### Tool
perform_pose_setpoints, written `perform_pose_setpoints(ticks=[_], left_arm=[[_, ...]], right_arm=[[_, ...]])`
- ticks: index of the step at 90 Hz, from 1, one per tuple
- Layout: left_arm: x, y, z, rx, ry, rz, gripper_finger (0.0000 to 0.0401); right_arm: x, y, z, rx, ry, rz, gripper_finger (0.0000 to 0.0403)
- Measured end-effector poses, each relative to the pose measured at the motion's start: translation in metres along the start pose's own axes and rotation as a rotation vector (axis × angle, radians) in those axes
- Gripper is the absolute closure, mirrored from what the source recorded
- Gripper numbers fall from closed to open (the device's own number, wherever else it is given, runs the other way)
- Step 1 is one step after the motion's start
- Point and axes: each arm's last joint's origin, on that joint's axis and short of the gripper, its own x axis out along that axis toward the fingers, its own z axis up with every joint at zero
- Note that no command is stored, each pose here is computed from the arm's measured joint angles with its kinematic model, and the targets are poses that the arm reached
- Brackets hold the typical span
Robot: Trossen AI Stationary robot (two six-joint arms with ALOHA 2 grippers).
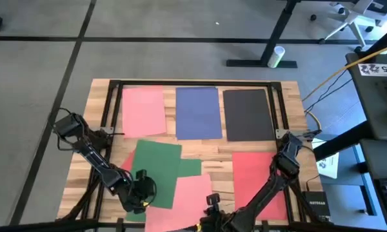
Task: Organize paper
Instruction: Stack the pink paper on top of the other pink paper on the table
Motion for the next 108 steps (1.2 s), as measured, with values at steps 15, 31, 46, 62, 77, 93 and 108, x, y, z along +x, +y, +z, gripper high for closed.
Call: perform_pose_setpoints(ticks=[15, 31, 46, 62, 77, 93, 108], left_arm=[[-0.019, -0.012, 0.017, 0.045, -0.031, -0.046, 0.0401], [-0.037, -0.019, 0.032, 0.091, -0.059, -0.029, 0.0401], [-0.050, -0.025, 0.043, 0.119, -0.096, -0.020, 0.0401], [-0.059, -0.033, 0.048, 0.134, -0.133, -0.046, 0.0401], [-0.063, -0.038, 0.045, 0.140, -0.152, -0.051, 0.0401], [-0.066, -0.042, 0.041, 0.145, -0.174, -0.057, 0.0401], [-0.068, -0.046, 0.039, 0.142, -0.189, -0.078, 0.0401]], right_arm=[[0.000, -0.001, 0.001, 0.001, -0.010, -0.021, 0.0400], [-0.007, -0.004, 0.004, -0.006, -0.016, -0.051, 0.0402], [-0.027, -0.013, 0.017, -0.003, -0.051, -0.103, 0.0402], [-0.055, -0.027, 0.029, -0.011, -0.064, -0.149, 0.0403], [-0.077, -0.042, 0.037, -0.017, -0.078, -0.197, 0.0403], [-0.088, -0.062, 0.038, -0.018, -0.058, -0.235, 0.0403], [-0.083, -0.083, 0.043, -0.011, -0.019, -0.259, 0.0403]])
